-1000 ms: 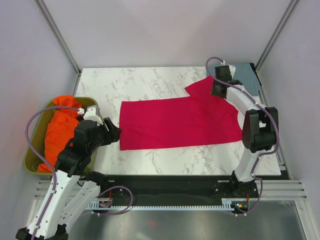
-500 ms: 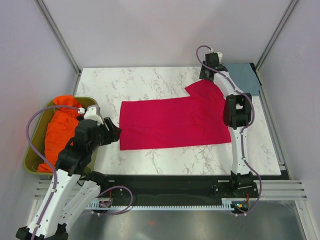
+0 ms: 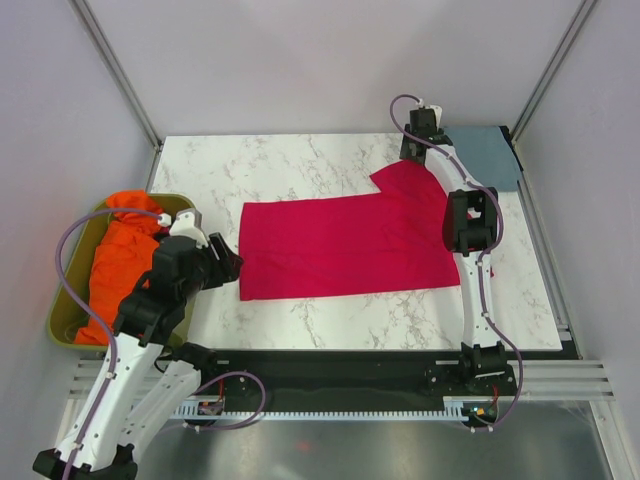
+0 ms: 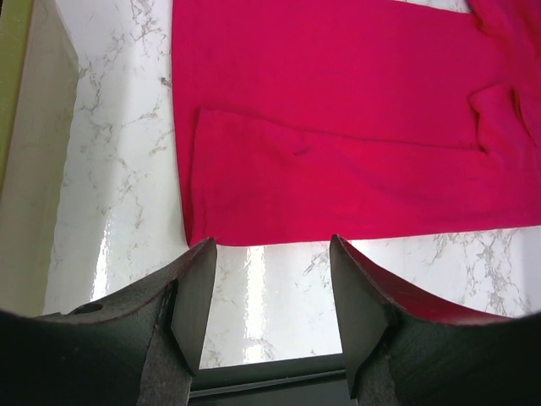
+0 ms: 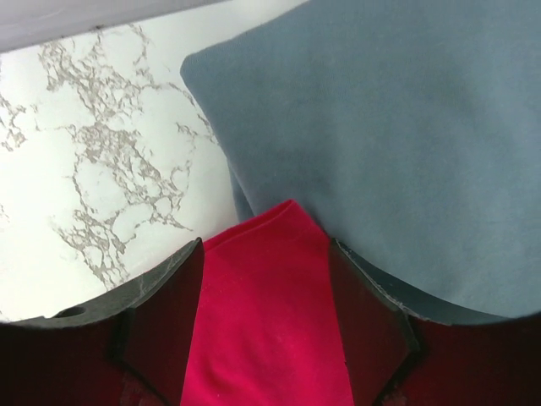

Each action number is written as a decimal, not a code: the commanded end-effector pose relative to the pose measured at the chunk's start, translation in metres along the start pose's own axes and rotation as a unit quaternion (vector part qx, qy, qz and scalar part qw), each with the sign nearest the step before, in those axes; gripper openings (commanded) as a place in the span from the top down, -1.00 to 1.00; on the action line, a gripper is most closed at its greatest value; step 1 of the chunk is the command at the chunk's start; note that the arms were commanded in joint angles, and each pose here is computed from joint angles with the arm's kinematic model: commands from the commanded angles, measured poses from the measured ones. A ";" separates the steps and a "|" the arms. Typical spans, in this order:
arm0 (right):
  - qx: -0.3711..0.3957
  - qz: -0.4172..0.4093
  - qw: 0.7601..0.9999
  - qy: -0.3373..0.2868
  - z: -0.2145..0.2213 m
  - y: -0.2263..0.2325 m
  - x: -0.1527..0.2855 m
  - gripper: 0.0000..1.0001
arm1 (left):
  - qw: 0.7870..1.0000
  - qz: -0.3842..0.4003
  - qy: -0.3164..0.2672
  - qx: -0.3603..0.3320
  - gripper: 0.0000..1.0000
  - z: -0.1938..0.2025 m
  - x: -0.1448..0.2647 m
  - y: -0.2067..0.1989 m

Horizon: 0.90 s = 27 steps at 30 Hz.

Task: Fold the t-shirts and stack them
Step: Fold the tshirt

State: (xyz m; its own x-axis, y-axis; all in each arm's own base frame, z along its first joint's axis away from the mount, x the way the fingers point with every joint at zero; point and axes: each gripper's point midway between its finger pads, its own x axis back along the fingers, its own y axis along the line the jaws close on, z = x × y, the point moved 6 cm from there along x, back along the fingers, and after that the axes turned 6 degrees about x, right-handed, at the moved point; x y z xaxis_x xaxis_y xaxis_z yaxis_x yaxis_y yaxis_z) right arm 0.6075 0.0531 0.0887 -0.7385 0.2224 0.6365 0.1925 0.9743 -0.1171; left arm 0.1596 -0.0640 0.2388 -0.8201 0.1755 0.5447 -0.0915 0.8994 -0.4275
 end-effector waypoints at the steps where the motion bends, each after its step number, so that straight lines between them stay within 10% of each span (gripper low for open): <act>1: -0.013 0.010 0.998 -0.067 -0.045 -0.010 0.019 -0.36 | 1.000 0.000 -0.025 -0.014 -0.28 -0.011 0.001 -0.001; 27: -0.007 -0.001 0.999 -0.043 -0.014 0.004 -0.014 0.07 | 1.000 -0.002 -0.022 -0.010 -0.27 -0.014 -0.004 0.001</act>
State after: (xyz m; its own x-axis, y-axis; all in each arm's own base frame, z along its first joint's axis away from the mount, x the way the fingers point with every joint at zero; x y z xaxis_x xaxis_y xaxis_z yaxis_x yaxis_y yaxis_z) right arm 0.6243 0.0522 0.0773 -0.7710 0.2300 0.5939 0.1978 0.9729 -0.1201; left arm 0.1642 -0.0578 0.2364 -0.8177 0.1427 0.5577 -0.1291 0.8987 -0.4191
